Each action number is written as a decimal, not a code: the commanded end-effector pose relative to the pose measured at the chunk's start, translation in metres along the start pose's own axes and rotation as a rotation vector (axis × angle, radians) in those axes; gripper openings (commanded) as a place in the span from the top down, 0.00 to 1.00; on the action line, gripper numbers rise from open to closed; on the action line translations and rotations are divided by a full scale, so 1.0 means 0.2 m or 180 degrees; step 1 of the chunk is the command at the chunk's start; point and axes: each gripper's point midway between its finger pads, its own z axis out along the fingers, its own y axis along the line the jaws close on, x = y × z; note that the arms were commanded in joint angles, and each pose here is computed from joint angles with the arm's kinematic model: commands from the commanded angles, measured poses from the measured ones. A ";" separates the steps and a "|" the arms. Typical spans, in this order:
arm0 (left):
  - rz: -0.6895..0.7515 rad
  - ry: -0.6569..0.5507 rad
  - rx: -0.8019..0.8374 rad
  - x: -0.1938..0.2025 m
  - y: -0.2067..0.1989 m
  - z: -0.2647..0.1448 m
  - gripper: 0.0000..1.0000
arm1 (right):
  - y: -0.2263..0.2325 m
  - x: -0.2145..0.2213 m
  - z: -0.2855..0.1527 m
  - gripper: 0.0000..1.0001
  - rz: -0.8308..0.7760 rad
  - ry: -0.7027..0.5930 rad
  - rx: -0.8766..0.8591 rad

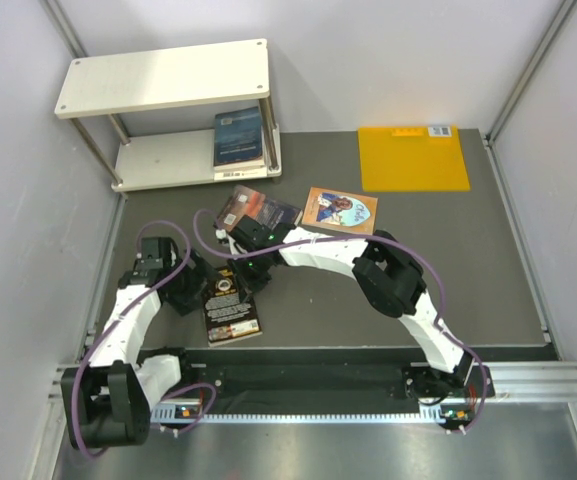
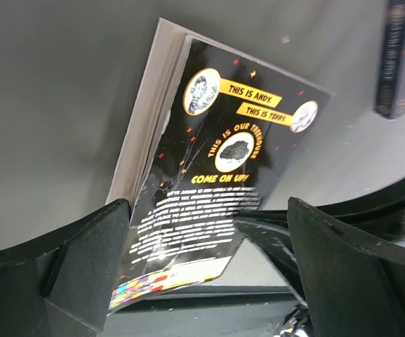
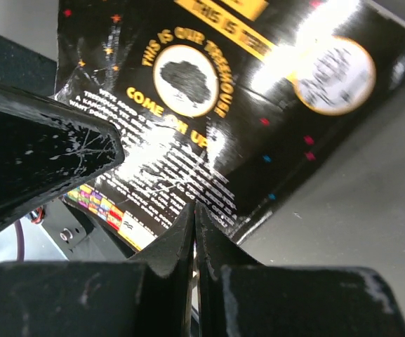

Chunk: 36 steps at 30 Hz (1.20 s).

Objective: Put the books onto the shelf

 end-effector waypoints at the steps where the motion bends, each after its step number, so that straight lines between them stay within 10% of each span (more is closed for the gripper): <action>1: 0.0050 -0.0126 0.0483 -0.06 -0.16 -0.02 0.04 | 0.01 0.00 -0.02 1.00 -0.0004 -0.0021 -0.0017; 10: 0.0324 -0.0103 0.1052 -0.02 -0.30 -0.09 0.08 | 0.00 0.00 -0.02 1.00 -0.0001 -0.0034 -0.0028; 16: 0.0365 0.0141 0.0622 0.06 -0.13 -0.03 0.11 | -0.02 0.00 -0.02 1.00 0.0029 -0.0048 -0.0014; 24: 0.0315 0.0348 0.0502 0.10 -0.09 0.04 0.39 | -0.03 -0.01 -0.03 1.00 0.0055 -0.0073 -0.0031; 31: 0.0322 0.0602 0.0287 0.16 -0.04 0.14 0.40 | -0.02 -0.01 -0.03 1.00 0.0055 -0.0073 -0.0055; 33: 0.0388 0.0648 0.0333 0.17 -0.05 0.16 0.50 | -0.02 -0.01 -0.03 1.00 0.0059 -0.0073 -0.0055; 34: 0.0416 0.0691 0.0370 0.18 -0.06 0.17 0.75 | -0.02 -0.01 -0.03 1.00 0.0059 -0.0073 -0.0055; 36: 0.0450 0.0727 0.0447 0.19 -0.08 0.18 0.96 | -0.03 0.00 -0.03 1.00 0.0057 -0.0071 -0.0049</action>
